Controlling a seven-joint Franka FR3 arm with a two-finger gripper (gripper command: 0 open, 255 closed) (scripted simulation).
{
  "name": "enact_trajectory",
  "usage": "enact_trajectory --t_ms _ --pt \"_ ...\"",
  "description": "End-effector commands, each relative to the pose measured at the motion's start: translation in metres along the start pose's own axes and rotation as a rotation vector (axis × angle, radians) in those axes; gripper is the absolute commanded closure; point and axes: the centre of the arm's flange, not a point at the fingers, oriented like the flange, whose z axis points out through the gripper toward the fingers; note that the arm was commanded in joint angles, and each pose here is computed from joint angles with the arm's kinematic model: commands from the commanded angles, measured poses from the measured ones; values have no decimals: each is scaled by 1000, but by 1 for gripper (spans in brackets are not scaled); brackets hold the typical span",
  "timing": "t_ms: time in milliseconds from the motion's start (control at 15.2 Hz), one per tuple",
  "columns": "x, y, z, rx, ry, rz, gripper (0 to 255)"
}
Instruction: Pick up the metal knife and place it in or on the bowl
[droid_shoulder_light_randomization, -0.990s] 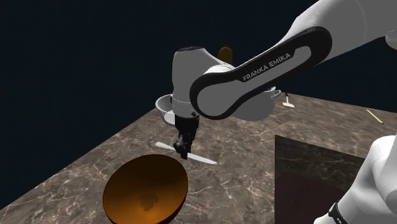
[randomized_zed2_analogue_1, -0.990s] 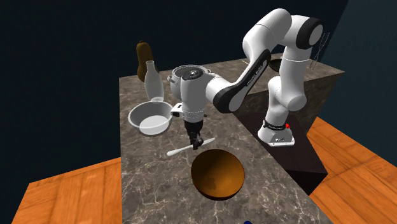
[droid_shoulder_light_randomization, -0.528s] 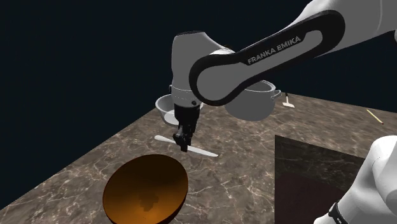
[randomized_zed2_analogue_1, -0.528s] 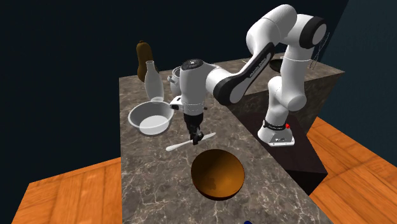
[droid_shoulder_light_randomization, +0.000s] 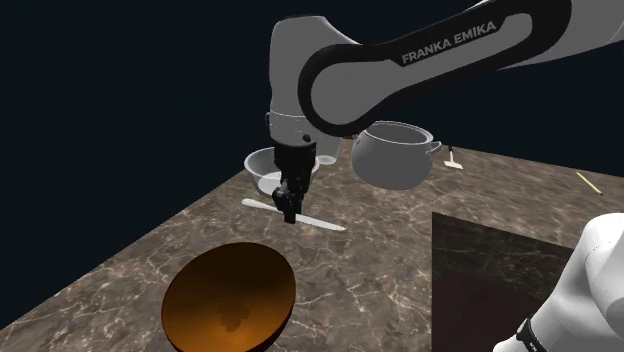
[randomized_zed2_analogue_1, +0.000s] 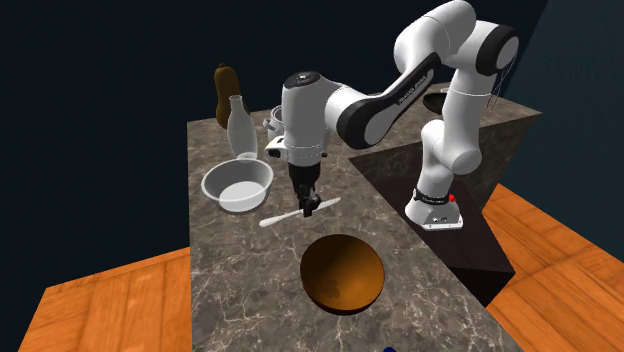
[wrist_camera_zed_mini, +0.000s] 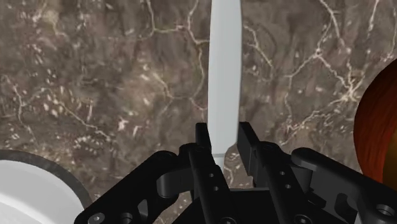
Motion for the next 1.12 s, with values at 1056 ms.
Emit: enact_trajectory --t_ms 1056 --pt "1 -1 -92 0 0 0 255"
